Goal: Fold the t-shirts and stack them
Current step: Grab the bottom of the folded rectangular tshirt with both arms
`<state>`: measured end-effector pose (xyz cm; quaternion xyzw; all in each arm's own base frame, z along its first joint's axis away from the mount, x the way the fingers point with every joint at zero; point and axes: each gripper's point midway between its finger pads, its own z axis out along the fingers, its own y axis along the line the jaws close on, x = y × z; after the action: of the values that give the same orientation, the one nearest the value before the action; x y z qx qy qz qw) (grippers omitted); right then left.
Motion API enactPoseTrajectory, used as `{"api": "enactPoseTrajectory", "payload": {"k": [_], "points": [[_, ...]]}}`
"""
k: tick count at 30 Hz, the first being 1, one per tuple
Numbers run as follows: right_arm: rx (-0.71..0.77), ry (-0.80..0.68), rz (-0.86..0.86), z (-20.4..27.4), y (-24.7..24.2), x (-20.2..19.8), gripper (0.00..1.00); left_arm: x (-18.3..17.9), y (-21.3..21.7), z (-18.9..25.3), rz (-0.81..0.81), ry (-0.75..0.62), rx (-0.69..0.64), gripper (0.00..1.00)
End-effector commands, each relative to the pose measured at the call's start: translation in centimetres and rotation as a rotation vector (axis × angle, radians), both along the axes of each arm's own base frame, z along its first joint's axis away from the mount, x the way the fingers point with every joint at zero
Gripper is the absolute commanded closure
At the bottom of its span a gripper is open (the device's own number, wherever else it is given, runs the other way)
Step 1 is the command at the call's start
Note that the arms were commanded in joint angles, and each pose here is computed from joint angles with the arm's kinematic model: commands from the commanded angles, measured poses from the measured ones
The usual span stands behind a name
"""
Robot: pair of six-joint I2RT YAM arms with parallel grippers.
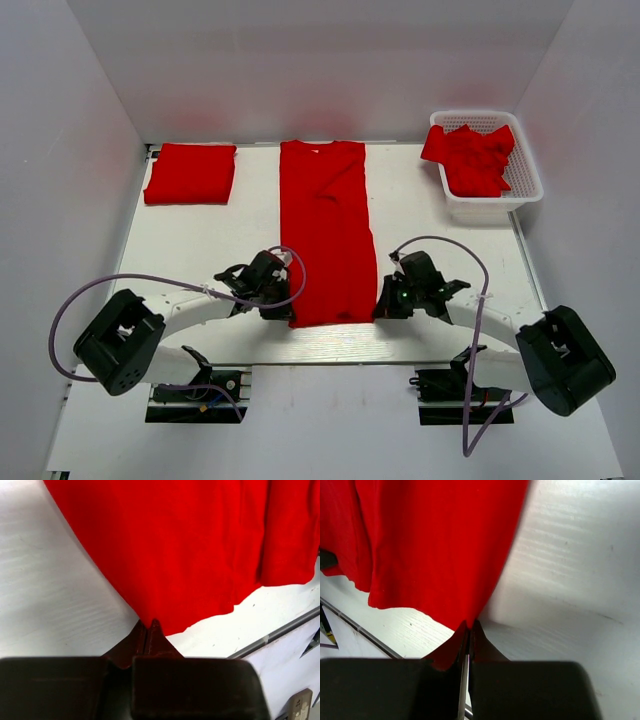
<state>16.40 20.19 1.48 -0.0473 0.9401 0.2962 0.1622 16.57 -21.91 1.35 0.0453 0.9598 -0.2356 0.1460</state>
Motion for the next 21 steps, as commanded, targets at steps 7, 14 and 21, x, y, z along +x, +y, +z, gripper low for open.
{"api": "enactPoseTrajectory", "payload": {"k": [7, 14, 21], "points": [[0.015, 0.034, 0.021, 0.5, -0.9, -2.9, 1.0, -3.7, 2.3, -0.1, -0.019, 0.093, 0.084, 1.0], [0.045, -0.035, 0.062, 2.5, 0.1, -1.9, 1.0, -2.4, 0.3, 2.6, -0.088, 0.024, -0.001, 1.0], [-0.008, -0.137, 0.053, 4.0, 0.5, 1.4, 1.0, 2.3, -0.4, 6.0, -0.026, -0.103, 0.034, 1.0]]}}
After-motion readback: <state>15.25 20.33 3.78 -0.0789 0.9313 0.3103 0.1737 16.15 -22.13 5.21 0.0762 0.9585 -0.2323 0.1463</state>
